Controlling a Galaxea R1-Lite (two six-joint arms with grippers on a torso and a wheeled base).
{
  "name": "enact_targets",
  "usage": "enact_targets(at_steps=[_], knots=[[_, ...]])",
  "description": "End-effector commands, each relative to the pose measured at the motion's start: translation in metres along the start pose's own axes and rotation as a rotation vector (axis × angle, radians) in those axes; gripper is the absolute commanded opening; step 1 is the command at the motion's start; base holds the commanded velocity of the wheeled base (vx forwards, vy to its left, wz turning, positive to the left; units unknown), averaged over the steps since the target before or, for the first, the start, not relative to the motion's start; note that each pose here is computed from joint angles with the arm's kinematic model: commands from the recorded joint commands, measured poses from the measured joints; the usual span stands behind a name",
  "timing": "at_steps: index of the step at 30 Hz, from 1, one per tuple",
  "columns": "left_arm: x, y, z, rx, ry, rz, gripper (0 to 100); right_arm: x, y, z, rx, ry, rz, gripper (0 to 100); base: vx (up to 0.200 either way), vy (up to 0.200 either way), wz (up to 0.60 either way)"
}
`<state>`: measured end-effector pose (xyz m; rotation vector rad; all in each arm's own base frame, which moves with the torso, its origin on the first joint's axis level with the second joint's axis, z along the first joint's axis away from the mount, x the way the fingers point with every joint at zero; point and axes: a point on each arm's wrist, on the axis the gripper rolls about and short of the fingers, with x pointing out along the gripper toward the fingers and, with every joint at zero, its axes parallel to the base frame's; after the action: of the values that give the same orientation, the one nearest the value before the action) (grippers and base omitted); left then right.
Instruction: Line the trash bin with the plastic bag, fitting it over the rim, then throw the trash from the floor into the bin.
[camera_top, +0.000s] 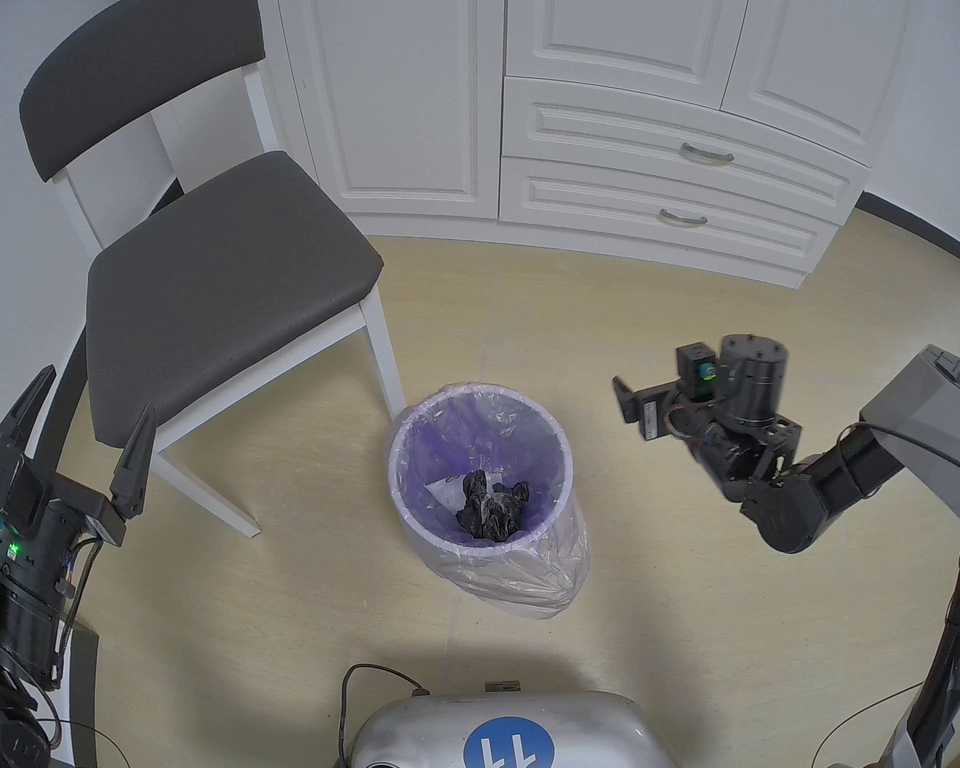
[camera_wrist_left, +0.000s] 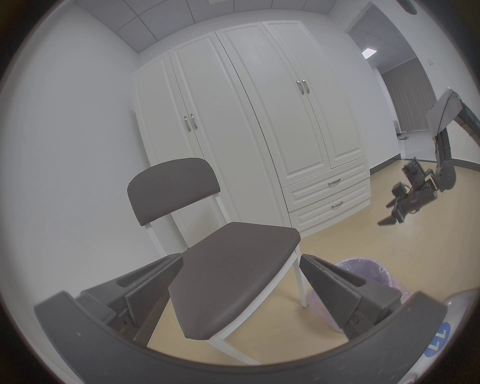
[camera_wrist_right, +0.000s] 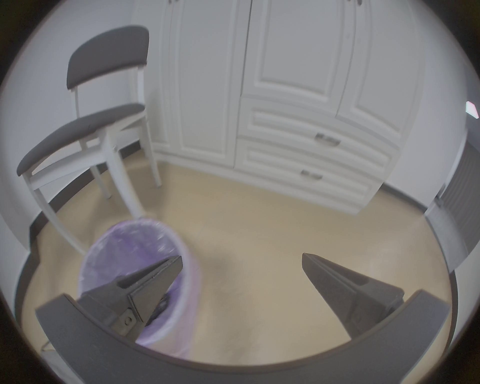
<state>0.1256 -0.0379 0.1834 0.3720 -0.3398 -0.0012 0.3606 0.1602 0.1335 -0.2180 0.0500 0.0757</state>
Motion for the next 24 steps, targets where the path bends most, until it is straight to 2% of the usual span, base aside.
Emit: enact_targets(at_steps=[1,5,10,14,15,16,19,24], knots=[[0.0,0.0,-0.002,-0.005,0.009,0.001,100,-0.006,-0.118,-0.03,-0.222,-0.219,-0.175,100,0.0,0.0,0.0],[0.002,0.0,0.0,-0.008,0.005,0.005,100,-0.024,-0.127,-0.026,-0.208,-0.212,-0.188,100,0.0,0.0,0.0],[0.003,0.002,0.002,-0.013,-0.006,0.017,100,-0.05,-0.138,-0.025,-0.147,-0.192,-0.207,100,0.0,0.0,0.0],[0.008,0.007,0.006,-0.053,-0.027,0.055,100,-0.084,-0.155,-0.02,-0.057,-0.187,-0.243,100,0.0,0.0,0.0],[0.008,0.007,0.006,-0.053,-0.027,0.055,100,-0.084,-0.155,-0.02,-0.057,-0.187,-0.243,100,0.0,0.0,0.0],[0.011,0.011,0.007,-0.071,-0.03,0.082,100,-0.099,-0.166,-0.014,-0.013,-0.204,-0.275,100,0.0,0.0,0.0],[0.014,0.016,0.007,-0.093,-0.036,0.111,100,-0.119,-0.18,-0.009,0.046,-0.231,-0.328,100,0.0,0.0,0.0],[0.016,0.017,0.009,-0.153,-0.059,0.086,100,-0.147,-0.181,-0.005,0.122,-0.256,-0.338,100,0.0,0.0,0.0]])
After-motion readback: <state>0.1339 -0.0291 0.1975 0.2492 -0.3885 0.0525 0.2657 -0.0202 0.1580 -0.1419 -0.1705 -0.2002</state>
